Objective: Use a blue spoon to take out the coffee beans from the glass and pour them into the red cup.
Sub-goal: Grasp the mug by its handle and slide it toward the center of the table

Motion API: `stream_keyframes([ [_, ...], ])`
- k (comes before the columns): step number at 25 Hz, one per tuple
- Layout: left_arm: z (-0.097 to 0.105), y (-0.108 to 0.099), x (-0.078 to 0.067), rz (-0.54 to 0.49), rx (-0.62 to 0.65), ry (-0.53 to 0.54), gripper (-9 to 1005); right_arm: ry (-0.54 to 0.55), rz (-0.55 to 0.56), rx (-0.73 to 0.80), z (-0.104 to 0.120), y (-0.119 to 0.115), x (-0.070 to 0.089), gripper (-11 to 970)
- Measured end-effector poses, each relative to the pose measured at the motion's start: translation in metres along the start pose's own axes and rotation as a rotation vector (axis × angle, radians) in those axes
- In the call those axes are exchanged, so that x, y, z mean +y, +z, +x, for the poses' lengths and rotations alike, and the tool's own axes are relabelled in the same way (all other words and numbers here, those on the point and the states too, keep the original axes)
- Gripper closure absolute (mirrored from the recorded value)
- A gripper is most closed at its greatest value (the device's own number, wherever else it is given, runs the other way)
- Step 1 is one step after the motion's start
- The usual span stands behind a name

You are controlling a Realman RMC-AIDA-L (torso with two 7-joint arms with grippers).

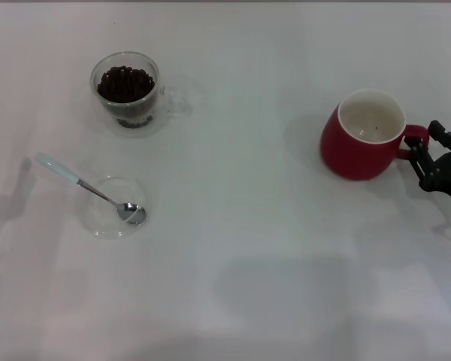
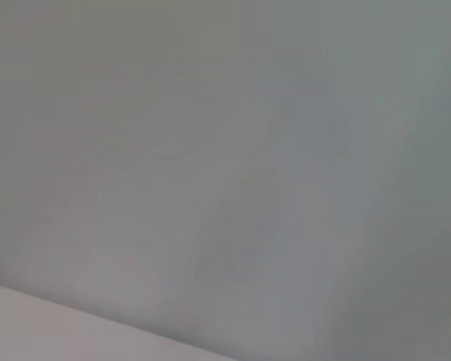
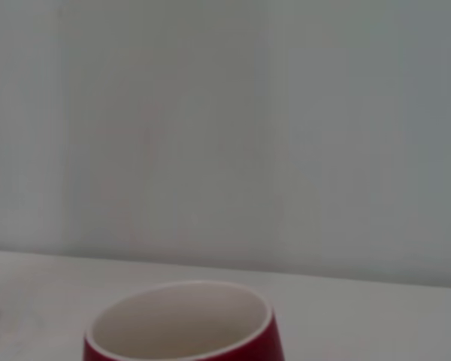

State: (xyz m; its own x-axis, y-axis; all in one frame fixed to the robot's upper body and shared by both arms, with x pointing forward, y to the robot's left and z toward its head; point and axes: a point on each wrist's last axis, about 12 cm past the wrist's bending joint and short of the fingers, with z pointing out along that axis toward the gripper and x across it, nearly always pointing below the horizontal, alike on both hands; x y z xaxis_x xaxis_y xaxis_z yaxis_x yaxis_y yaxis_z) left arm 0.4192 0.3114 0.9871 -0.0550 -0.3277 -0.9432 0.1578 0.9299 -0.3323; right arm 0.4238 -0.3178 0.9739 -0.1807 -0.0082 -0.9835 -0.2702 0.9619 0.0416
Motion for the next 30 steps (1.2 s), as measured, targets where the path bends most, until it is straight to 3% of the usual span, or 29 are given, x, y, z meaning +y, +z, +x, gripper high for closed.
stream_keyframes([
  [3,0.000,0.000,0.000,-0.001,0.000,0.001,160,0.004,-0.003,-0.007,-0.001,0.002,0.001,624],
  [14,0.000,-0.001,0.000,-0.002,0.001,0.001,161,-0.007,-0.070,-0.008,-0.004,0.013,0.013,765],
  [22,0.000,0.000,0.000,-0.001,0.001,-0.001,161,-0.062,-0.121,-0.010,-0.004,0.017,0.023,788],
  [30,-0.001,0.003,0.000,0.005,-0.001,0.004,161,-0.157,-0.255,-0.010,-0.003,0.018,0.042,785],
])
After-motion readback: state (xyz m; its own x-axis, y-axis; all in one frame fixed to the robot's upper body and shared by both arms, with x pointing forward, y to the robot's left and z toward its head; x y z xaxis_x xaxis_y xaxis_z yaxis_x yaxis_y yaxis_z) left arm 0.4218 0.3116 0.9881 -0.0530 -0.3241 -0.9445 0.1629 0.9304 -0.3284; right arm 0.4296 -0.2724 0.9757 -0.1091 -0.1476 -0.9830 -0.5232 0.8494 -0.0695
